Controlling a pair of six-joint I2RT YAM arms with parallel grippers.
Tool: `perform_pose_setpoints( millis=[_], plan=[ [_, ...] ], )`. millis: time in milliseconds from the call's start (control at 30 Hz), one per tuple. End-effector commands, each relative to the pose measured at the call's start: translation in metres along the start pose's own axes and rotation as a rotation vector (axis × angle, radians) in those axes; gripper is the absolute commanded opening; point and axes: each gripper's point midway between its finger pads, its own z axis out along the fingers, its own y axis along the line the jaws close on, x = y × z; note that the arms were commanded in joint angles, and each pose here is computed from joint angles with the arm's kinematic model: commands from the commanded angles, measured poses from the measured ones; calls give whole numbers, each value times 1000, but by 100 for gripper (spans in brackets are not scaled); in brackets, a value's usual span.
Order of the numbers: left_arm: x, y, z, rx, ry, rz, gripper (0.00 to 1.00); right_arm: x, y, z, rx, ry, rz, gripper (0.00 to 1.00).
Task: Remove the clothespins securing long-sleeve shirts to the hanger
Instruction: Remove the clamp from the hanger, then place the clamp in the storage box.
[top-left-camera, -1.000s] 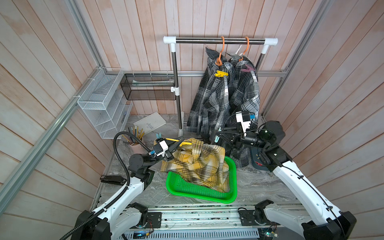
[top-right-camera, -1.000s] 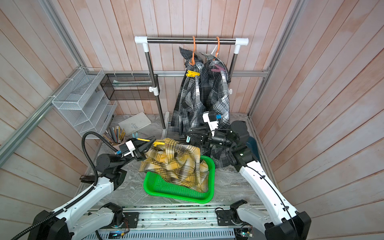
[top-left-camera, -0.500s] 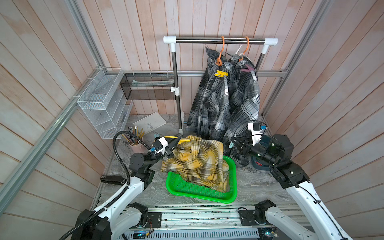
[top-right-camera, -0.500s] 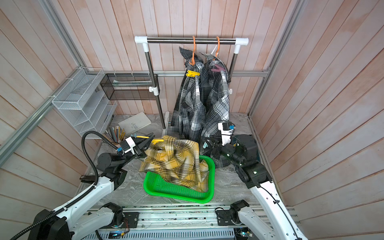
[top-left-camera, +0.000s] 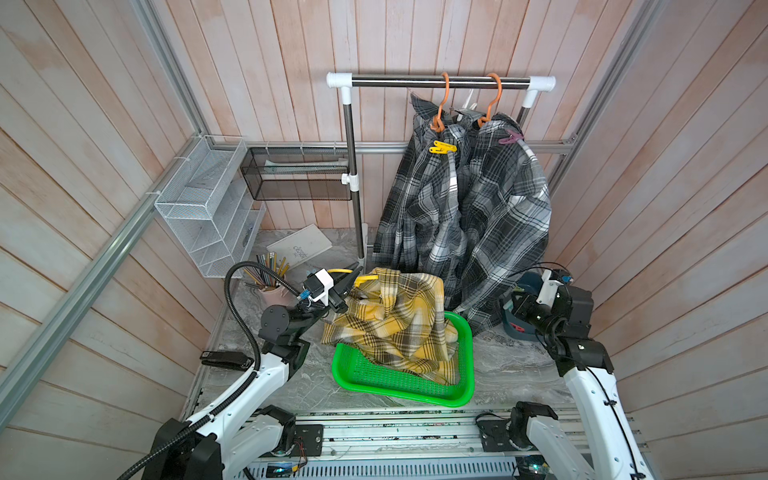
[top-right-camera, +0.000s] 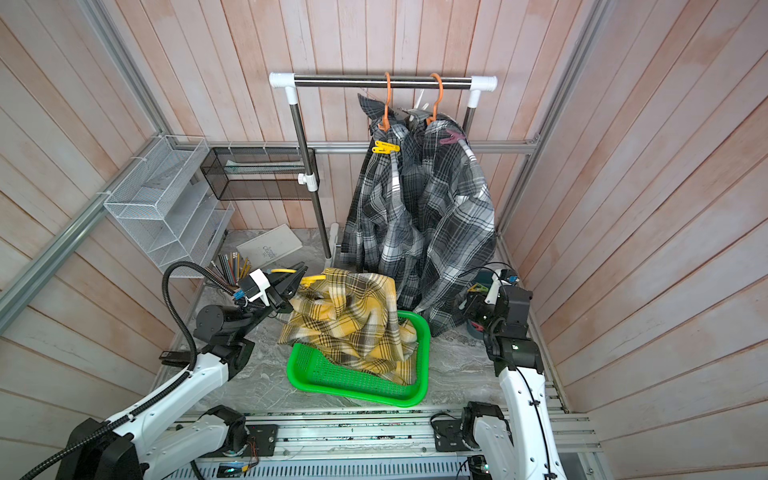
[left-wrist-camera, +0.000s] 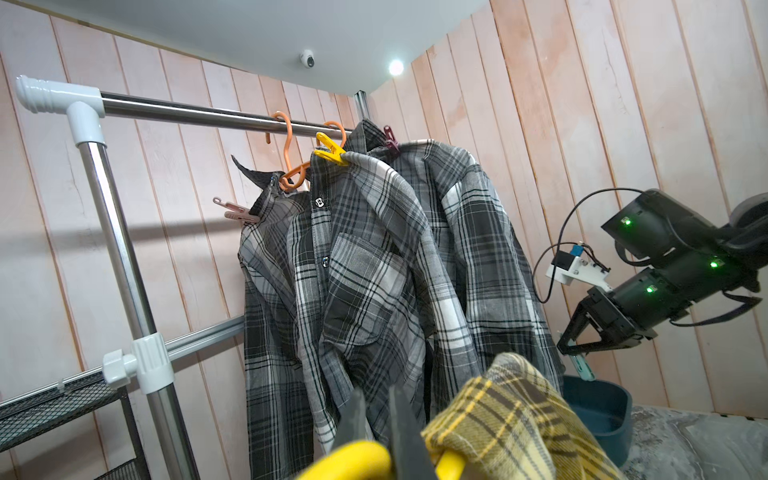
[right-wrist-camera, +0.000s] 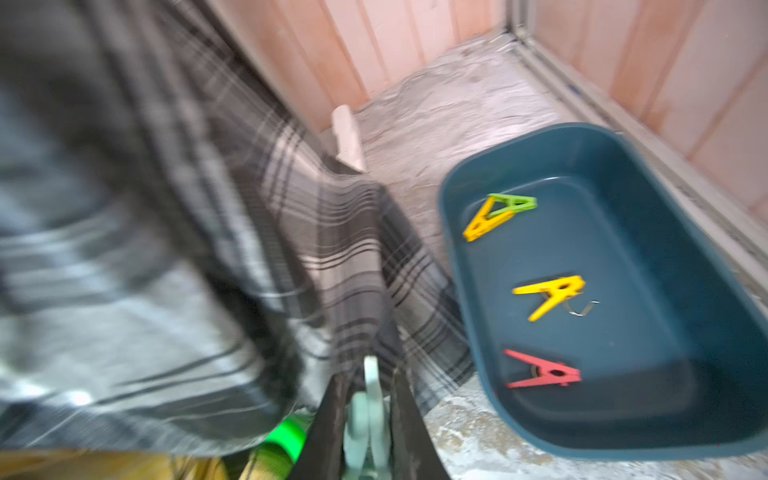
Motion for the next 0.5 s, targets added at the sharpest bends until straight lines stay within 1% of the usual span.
perform_pose_setpoints(
  millis=[0,133,267,467],
  plan=[
    [-16,6,0,-26,-39,30,0,-20,-19,-2,50,-93,37,0],
    [-15,5,1,-20,-37,23,0,-37,-49,5,100,-179,118,0],
    [-16,6,1,-25,-43,24,0,-44,-70,21,160,-236,152,0],
    [-16,6,1,-26,-41,20,0,-41,-91,57,201,-204,174,0]
  ],
)
